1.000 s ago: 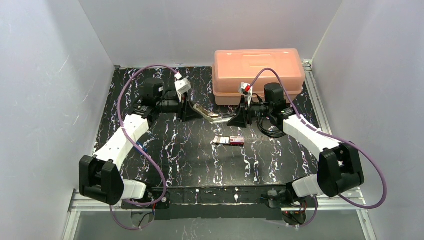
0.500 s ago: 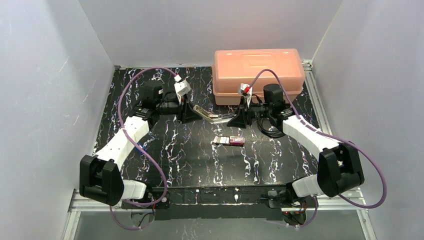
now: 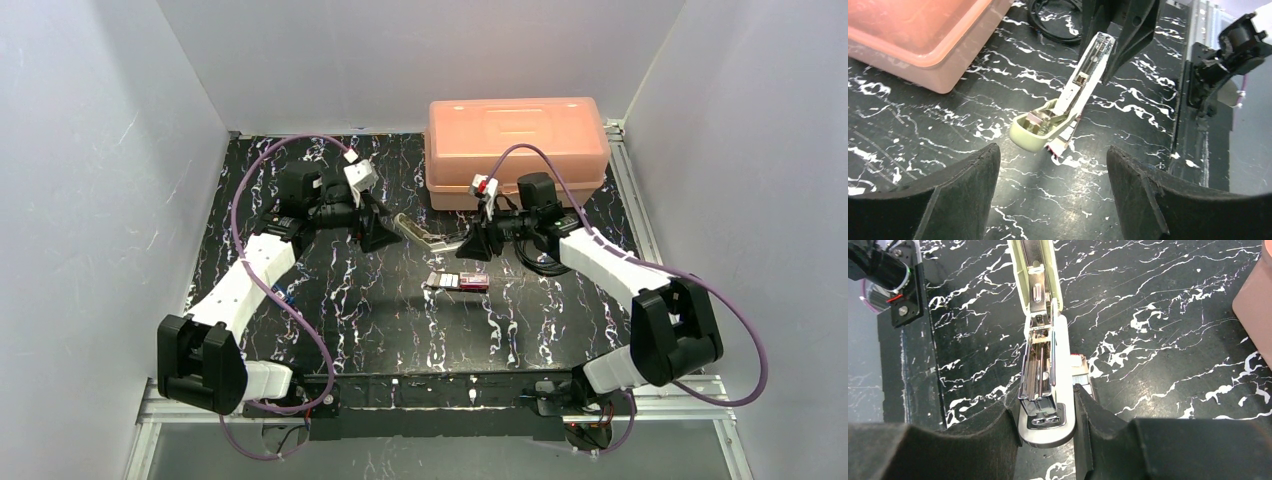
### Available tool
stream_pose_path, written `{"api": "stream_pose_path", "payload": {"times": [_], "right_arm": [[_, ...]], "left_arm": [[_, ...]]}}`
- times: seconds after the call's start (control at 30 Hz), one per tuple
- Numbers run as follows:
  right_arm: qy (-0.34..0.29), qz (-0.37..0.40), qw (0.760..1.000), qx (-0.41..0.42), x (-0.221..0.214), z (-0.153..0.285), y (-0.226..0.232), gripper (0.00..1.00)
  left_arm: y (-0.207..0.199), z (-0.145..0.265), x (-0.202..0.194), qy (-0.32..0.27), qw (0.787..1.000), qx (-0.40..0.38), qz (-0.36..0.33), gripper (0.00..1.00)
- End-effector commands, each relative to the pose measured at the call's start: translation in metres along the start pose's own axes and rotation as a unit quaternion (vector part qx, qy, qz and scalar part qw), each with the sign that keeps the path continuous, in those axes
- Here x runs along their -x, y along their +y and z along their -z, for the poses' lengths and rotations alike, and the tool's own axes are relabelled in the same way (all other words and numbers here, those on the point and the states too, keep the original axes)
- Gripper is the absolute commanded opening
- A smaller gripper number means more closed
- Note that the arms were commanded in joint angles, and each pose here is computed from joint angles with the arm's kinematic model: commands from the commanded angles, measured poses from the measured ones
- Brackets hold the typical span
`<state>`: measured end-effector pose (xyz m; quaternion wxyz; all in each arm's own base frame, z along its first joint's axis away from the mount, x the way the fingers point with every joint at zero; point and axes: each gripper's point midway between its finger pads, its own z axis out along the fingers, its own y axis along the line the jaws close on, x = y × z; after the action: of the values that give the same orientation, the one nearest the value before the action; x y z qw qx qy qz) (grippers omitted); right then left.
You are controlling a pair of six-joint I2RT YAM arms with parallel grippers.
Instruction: Load the staples into the stapler
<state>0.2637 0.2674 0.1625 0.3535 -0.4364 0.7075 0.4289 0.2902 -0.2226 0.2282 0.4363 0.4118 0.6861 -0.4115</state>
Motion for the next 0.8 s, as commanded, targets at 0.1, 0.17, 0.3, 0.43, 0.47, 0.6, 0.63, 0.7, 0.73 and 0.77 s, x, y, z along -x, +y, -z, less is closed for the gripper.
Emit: {"api": "stream_pose_path", "payload": {"times": [0.1,0.17,0.3,0.43,0.47,0.6,0.63,0.7,0.73,0.77], "right_arm": [[0.001,0.08,0.996,-0.029,0.018,-0.025,-0.028,0.01],[0.005,0.095,0.995,-0.035,0.016,-0.037,-0.036,0.01],[0.014,0.135,0.99,-0.047,0.014,-0.063,-0.048,0.01],[0.023,0.155,0.987,-0.042,0.01,-0.088,-0.055,0.01],[0.026,0.158,0.986,-0.041,0.008,-0.093,-0.057,0.01],[0.037,0.166,0.985,-0.032,0.002,-0.112,-0.062,0.01],[0.039,0.167,0.985,-0.03,0.001,-0.115,-0.063,0.01],[0.044,0.168,0.984,-0.027,-0.002,-0.121,-0.064,0.01],[0.048,0.168,0.984,-0.027,-0.005,-0.124,-0.065,0.01],[0.052,0.169,0.984,-0.026,-0.008,-0.125,-0.067,0.01]], "left_arm": [[0.036,0.025,0.025,-0.01,0.992,0.123,-0.001,0.77],[0.047,0.035,0.029,-0.016,0.988,0.156,0.01,0.78],[0.061,0.055,0.037,-0.027,0.98,0.197,0.021,0.78],[0.064,0.063,0.037,-0.028,0.977,0.21,0.024,0.78],[0.063,0.064,0.037,-0.027,0.977,0.211,0.024,0.78],[0.063,0.068,0.036,-0.023,0.975,0.218,0.02,0.77],[0.064,0.069,0.036,-0.021,0.975,0.222,0.019,0.77],[0.064,0.072,0.036,-0.019,0.973,0.229,0.018,0.78],[0.065,0.074,0.035,-0.016,0.972,0.232,0.019,0.78],[0.065,0.075,0.034,-0.014,0.972,0.234,0.018,0.78]]}}
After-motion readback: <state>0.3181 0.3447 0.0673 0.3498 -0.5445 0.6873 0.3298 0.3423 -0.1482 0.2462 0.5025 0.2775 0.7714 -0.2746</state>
